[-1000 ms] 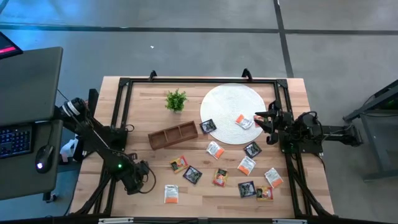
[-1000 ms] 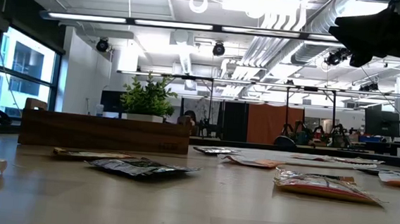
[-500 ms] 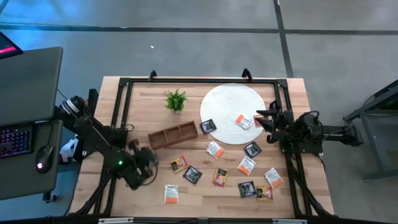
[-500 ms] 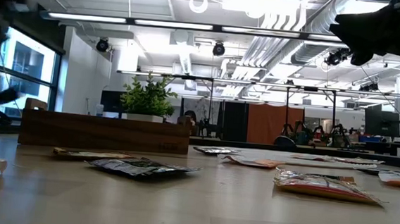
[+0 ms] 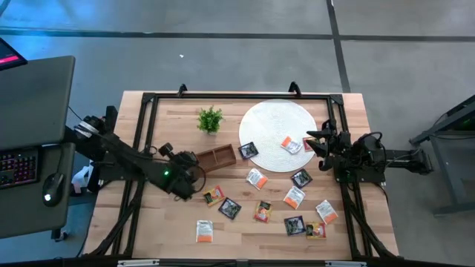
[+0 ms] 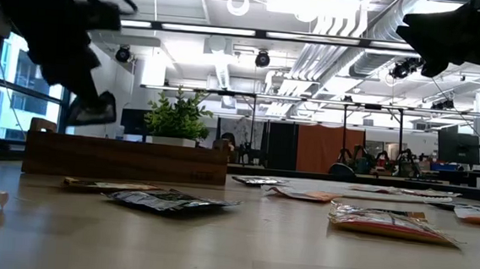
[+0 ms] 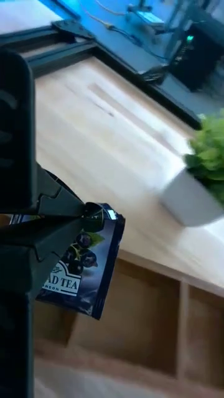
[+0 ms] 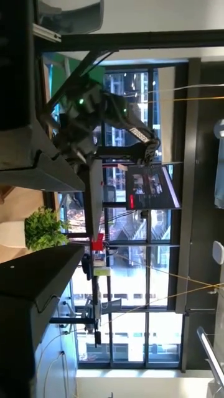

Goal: Pick & Place Tea
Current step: Put the purple tea bag into the left section of the wooden organizer

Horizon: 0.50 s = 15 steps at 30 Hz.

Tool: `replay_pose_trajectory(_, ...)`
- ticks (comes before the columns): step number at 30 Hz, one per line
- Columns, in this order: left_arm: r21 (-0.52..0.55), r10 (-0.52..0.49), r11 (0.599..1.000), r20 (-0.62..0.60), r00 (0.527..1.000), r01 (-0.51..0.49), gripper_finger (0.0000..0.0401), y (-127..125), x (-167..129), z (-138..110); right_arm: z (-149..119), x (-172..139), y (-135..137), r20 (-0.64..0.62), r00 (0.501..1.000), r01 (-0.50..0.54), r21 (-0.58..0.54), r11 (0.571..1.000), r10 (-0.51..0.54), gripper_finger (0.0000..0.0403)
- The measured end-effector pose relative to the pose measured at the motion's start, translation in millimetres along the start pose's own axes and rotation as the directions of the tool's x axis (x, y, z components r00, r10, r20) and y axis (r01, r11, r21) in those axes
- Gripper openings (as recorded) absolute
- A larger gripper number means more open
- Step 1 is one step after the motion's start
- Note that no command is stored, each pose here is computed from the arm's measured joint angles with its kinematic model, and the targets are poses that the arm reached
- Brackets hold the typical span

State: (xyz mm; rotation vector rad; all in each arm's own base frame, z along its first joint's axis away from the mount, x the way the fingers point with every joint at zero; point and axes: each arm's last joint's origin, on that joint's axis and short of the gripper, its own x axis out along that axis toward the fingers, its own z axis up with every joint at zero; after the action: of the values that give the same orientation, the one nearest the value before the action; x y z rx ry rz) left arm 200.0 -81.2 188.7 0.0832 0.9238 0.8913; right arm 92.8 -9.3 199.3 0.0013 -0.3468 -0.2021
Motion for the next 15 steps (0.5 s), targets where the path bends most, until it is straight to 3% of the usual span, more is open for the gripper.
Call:
replay_pose_trajectory(7,0.066,-0.011,0.998,-0.081,0.997,0.016,0.0012,-2.2,6.9,0.5,0.4,0.0,0.0,0.004,1.000,0.000,0.016,1.000,0.000,0.0145)
replay_pose_trajectory(15,0.063,-0.023,0.998,-0.104,0.994,0.030,0.0092,-2.6,6.7,-0.1,0.5,0.0,0.0,0.004,1.000,0.000,0.019,1.000,0.000,0.0145)
